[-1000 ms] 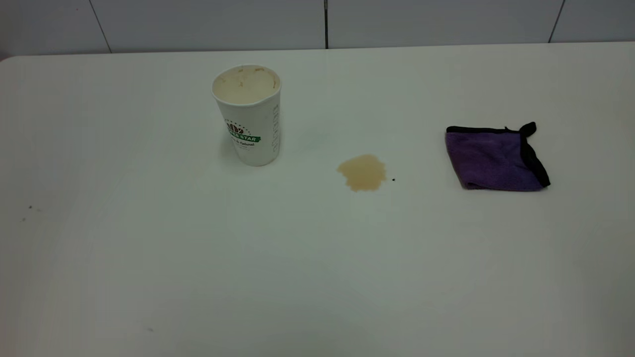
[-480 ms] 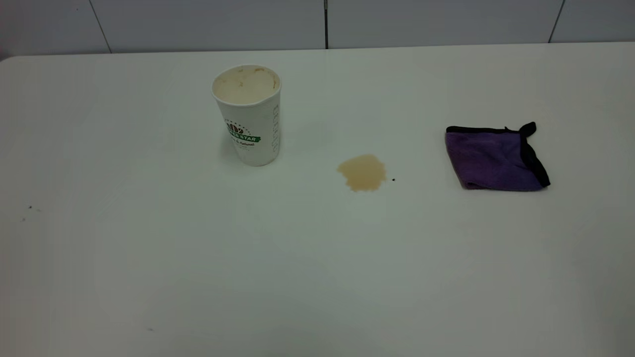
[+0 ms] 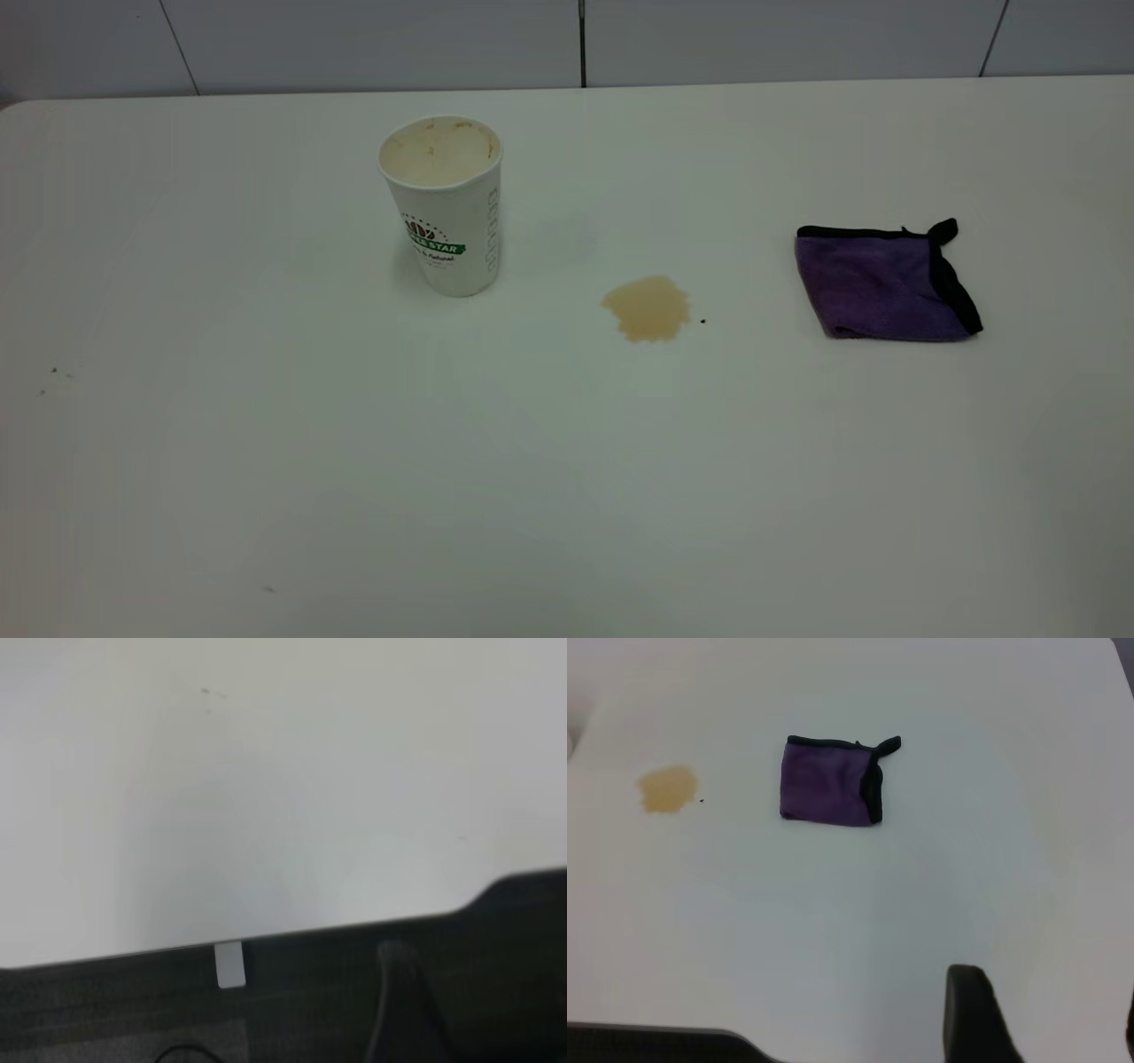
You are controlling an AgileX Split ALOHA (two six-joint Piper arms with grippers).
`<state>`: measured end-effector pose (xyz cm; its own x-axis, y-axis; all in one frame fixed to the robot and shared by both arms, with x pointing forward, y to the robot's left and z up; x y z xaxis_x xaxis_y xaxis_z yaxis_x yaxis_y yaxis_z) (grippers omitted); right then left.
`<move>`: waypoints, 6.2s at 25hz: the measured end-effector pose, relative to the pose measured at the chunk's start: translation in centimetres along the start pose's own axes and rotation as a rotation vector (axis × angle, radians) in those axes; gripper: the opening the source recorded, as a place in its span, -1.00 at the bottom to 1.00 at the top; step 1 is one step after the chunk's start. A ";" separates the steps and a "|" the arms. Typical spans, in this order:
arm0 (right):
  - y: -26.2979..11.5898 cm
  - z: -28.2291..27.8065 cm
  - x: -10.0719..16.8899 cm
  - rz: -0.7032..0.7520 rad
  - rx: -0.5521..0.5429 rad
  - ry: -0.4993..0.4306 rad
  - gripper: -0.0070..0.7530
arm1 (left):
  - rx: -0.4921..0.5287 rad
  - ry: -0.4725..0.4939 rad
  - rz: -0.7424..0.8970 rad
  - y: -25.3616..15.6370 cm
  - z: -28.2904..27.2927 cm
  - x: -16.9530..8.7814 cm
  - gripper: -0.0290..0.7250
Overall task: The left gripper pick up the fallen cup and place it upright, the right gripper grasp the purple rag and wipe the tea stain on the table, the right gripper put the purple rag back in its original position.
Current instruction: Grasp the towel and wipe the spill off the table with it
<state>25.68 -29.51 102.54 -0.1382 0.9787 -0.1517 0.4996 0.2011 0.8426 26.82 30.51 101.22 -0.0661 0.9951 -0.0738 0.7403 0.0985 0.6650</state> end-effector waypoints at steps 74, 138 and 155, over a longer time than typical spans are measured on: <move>3.3 49.5 5.6 -0.179 0.749 0.346 0.57 | -0.167 0.048 -0.079 -1.6 -1.7 0.4 0.34; 1.4 49.6 25.9 -0.563 0.790 0.708 -0.87 | -0.166 0.048 -0.078 -1.6 -1.7 0.4 0.34; 1.3 54.4 8.0 -0.320 0.956 0.361 -0.87 | -0.166 0.048 -0.078 -1.6 -1.7 0.4 0.34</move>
<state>71.72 -19.22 74.30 -0.5485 0.8362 0.0003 0.8361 0.5484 0.0124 24.52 30.80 101.37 -0.1541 0.9833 -0.0970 0.6115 0.1720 0.7723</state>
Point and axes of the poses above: a point on each arm's last joint axis where the gripper is mounted, z pointing out along that axis toward the gripper, x along the wrist's bending axis when the last joint is at zero, y = z × x, the point moved 3 cm from there along z, pointing out along that axis toward the gripper, and after that the axes turned 10 degrees about -z, right-handed, at the moved point
